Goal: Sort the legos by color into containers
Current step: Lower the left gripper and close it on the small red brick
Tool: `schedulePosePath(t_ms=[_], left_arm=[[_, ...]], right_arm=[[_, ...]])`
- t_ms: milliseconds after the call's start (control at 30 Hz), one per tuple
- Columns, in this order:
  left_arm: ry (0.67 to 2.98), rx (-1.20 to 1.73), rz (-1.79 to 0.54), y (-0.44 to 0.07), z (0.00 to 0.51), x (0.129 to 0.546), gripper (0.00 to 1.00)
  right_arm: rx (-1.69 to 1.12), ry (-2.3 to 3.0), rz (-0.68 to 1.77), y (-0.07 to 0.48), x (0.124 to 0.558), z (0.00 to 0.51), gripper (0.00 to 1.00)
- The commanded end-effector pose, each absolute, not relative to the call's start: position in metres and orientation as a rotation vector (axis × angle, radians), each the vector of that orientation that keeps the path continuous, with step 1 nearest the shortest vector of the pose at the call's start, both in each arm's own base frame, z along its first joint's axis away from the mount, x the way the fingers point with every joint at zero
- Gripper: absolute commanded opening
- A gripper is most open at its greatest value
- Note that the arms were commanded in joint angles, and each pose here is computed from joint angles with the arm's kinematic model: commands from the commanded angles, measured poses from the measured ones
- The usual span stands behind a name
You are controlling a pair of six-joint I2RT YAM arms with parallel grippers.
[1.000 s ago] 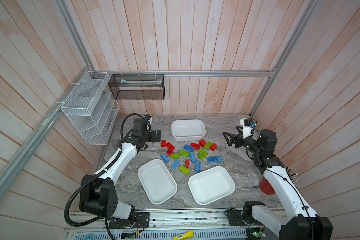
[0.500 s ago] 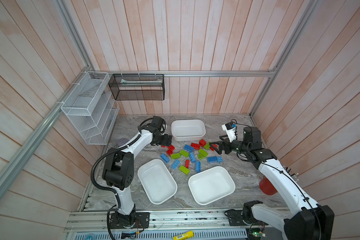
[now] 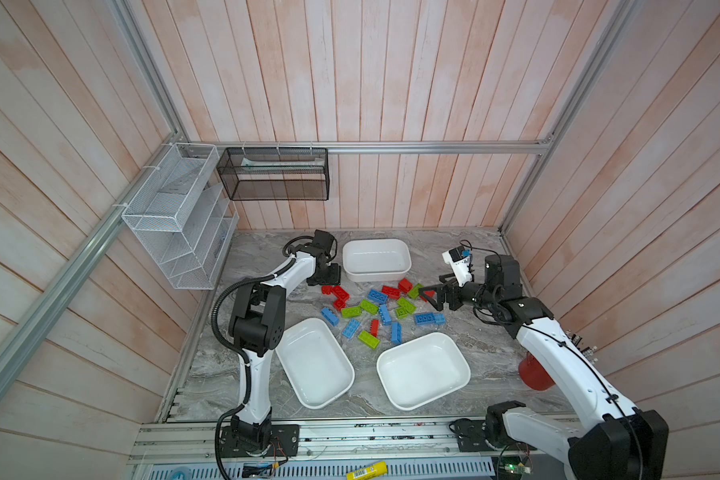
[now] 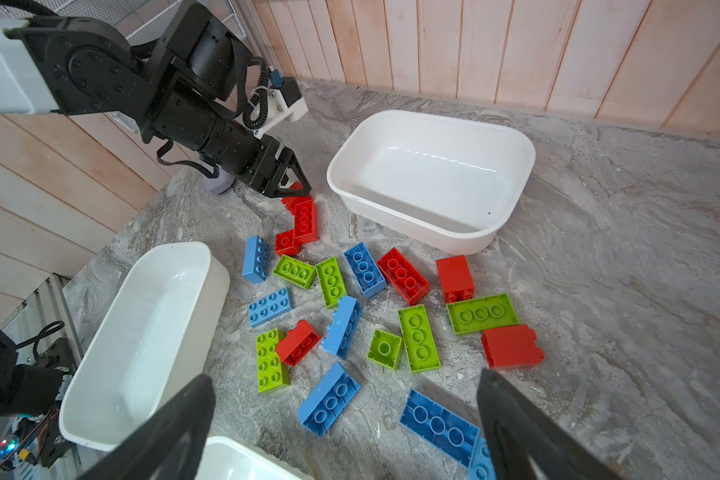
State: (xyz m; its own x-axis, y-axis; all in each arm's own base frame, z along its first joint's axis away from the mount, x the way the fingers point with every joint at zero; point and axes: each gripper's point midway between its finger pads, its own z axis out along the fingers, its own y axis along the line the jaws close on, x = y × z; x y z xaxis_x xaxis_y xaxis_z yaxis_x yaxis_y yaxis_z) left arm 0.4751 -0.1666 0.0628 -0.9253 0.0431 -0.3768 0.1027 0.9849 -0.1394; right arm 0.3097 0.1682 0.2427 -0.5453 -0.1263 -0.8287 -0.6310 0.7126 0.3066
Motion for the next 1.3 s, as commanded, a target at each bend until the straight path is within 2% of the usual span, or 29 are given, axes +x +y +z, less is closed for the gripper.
schedulePosePath(t_ms=[0,267,667,1000,1267], left_arm=[[2.763,0.088,-0.187,-0.164,0.058,0.479,0.62],[2.818,0.142,-0.096,-0.152,0.041,0.469,0.6],[2.831,0.112,-0.029,-0.133,0.034,0.468,0.5],[2.859,0.109,-0.03,-0.128,0.03,0.46,0.5],[2.807,0.084,-0.035,-0.12,0.064,0.461,0.52]], right_arm=[[-0.58,2.097,0.746,0.168,0.308,0.238,0.98],[-0.58,2.113,0.754,0.168,0.307,0.233,0.98],[-0.56,2.117,0.768,0.167,0.302,0.233,0.98],[-0.557,2.126,0.778,0.168,0.303,0.23,0.98],[-0.556,2.136,0.796,0.17,0.301,0.226,0.98]])
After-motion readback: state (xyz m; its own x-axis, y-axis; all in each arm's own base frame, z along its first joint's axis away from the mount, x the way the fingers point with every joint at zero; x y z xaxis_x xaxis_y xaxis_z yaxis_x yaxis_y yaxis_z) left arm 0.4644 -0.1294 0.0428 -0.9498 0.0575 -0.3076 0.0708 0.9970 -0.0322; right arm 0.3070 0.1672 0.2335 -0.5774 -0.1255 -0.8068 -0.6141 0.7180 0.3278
